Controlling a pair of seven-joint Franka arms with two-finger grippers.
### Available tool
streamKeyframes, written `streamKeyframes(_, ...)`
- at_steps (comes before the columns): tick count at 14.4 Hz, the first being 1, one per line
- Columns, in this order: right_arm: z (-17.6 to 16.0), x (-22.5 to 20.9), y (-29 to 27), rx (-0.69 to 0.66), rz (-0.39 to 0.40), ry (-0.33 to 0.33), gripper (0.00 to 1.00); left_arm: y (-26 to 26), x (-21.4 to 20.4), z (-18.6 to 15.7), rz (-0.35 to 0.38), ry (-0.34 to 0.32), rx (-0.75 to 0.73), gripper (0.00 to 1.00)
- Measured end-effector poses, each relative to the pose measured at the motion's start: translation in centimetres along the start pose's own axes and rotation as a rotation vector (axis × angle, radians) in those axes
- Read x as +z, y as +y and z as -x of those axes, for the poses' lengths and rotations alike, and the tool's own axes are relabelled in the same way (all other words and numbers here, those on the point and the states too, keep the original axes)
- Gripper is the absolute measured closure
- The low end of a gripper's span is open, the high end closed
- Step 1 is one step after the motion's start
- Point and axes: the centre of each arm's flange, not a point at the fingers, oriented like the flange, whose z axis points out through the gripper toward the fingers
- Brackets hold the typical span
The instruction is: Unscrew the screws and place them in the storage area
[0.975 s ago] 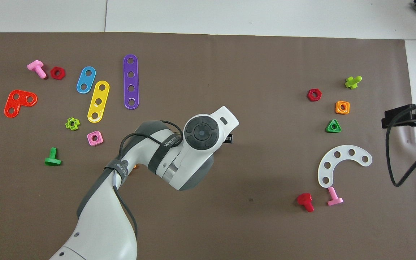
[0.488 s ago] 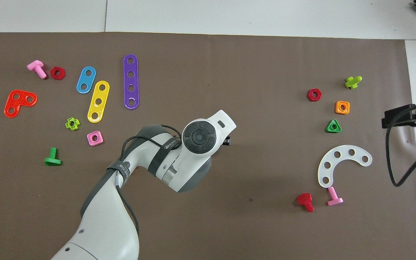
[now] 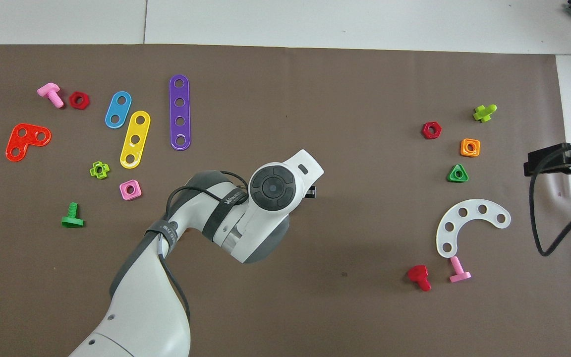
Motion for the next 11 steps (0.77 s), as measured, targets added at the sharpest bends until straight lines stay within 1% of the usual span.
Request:
streamKeyframes(2,0.0,0.0,0.0,0.0,0.0,0.0,0.0,0.0,-0.2,-0.1,0.002,0.004,-0.001,0.51)
streamKeyframes(4,0.0,0.0,0.0,0.0,0.0,0.0,0.0,0.1,-0.3,-0.2,0.004,0.007,-0.003,0.53)
streamKeyframes(9,0.0,0.0,0.0,0.0,0.0,0.0,0.0,0.2,-0.9,-0.6,0.007,0.013,-0.037,0.53)
streamKeyframes(11,0.0,0.0,0.0,0.0,0.0,0.0,0.0,0.2,-1.7,-0.9,-0.004,0.0,-0.043,0.53)
